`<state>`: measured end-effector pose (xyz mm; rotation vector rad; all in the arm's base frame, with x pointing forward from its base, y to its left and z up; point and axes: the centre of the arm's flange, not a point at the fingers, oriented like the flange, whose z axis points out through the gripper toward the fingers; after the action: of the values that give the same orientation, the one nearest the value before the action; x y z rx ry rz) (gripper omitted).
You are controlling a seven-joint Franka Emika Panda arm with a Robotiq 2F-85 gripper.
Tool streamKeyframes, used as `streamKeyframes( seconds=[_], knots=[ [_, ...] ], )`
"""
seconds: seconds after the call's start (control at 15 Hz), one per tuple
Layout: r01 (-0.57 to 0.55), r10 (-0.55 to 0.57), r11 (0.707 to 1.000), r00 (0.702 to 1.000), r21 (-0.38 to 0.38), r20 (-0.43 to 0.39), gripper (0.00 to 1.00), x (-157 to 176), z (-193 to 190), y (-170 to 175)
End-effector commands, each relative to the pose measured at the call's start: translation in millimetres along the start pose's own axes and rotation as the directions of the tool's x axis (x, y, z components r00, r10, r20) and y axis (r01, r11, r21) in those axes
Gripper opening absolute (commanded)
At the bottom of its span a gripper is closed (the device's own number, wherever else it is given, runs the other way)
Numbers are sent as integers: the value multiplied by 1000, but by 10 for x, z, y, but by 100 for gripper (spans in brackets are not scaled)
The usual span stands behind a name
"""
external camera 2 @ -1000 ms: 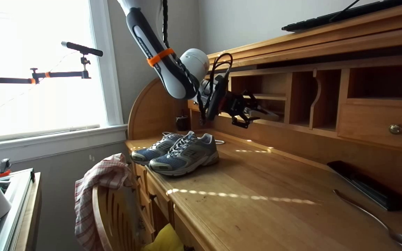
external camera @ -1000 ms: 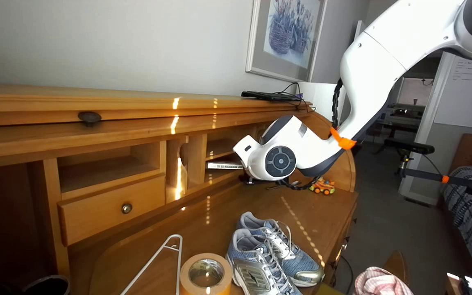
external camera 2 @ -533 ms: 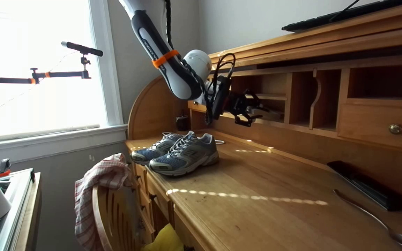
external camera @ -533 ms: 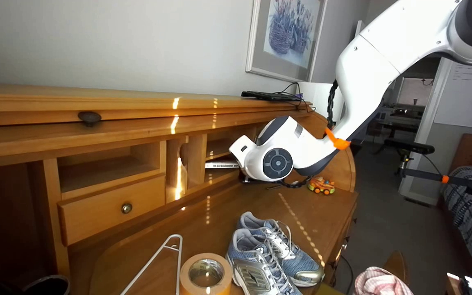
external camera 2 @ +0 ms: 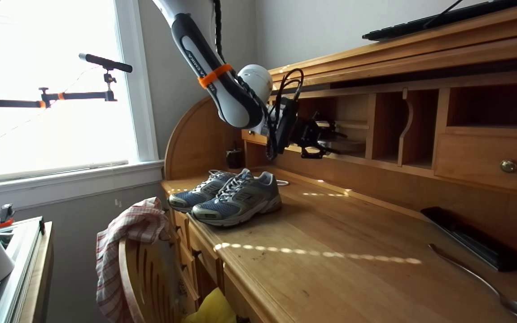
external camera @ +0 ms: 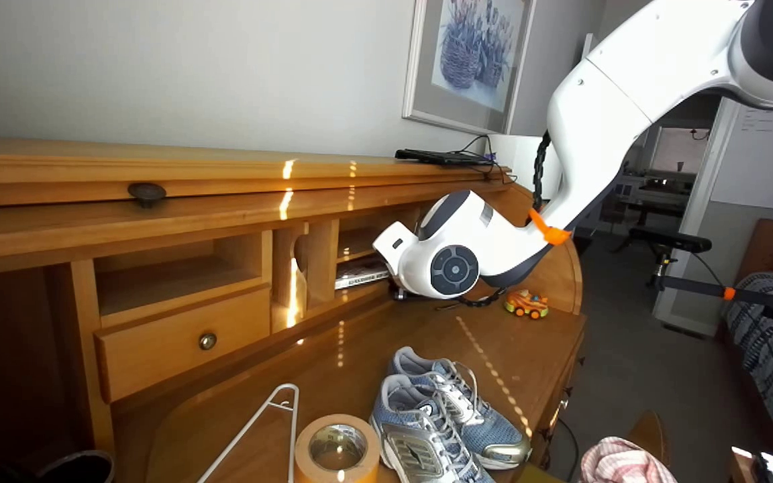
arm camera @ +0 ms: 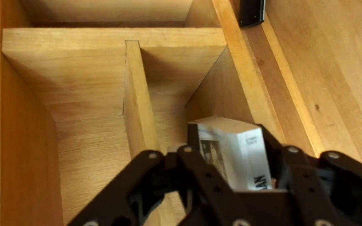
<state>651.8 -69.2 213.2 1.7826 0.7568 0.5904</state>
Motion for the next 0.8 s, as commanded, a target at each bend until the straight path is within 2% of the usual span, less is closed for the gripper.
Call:
streamKeyframes(
  seconds=[0.0,0.07,0.13,0.2,0.27,0.33,0.4,0.73],
  knots=[
    [-38,38,999,999,-5,-18,71,-35,-5,-30],
    [-55,55,998,998,-7,-12,80,-44,-24,-27],
    [-74,73,997,997,-9,-5,85,-58,-31,-17],
    [-85,85,996,996,-1,-2,74,-77,-44,-53],
    [-100,100,995,995,-1,-1,54,-82,-50,-68],
    [-112,112,994,994,0,-2,54,-89,-61,-72],
    [-125,125,992,992,2,1,48,-91,-75,-81],
    [-169,169,986,986,9,-12,8,-118,-188,-150]
  ],
)
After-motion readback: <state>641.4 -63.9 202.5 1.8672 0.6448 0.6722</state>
